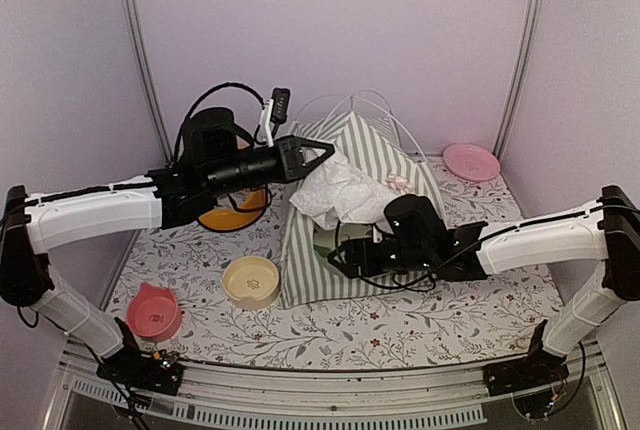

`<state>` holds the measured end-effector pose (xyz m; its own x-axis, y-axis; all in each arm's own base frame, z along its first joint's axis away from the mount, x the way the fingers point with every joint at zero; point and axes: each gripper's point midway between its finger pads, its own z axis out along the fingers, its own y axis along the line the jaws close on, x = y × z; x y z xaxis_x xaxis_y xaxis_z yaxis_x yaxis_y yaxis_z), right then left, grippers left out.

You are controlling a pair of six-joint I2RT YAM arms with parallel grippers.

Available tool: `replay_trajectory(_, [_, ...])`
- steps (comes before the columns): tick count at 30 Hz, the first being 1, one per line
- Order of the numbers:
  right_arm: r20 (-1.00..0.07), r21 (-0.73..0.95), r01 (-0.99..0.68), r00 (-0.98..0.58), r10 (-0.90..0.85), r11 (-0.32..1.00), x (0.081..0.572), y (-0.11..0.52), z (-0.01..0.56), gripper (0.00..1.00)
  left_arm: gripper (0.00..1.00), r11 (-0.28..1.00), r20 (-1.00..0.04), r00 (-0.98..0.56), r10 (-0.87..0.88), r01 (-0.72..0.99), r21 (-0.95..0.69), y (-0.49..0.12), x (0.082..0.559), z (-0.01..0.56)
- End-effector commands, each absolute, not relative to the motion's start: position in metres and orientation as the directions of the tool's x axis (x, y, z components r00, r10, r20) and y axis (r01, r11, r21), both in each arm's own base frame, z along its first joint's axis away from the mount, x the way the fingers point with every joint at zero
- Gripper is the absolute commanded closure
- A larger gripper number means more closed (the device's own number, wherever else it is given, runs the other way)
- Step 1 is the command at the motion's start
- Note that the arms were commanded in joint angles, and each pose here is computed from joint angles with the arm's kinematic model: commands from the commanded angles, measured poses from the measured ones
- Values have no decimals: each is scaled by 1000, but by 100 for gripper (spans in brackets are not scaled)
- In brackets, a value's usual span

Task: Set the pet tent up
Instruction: Place the cushion in the tent.

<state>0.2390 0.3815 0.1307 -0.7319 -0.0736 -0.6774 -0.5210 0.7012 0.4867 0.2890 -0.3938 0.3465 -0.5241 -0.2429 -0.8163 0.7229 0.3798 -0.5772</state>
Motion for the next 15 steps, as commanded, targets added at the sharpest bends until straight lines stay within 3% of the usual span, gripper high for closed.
replay_trajectory(1, [-694,529,-560,-718,-55,638,226,387,153,23,100,344,-796,-553,-248,717,-606,-391,269,347])
replay_trajectory(15, [-598,575,-531,-792,-123,623,195,369,141,21,100,340,-745,-644,-174,670,-659,-417,234,308])
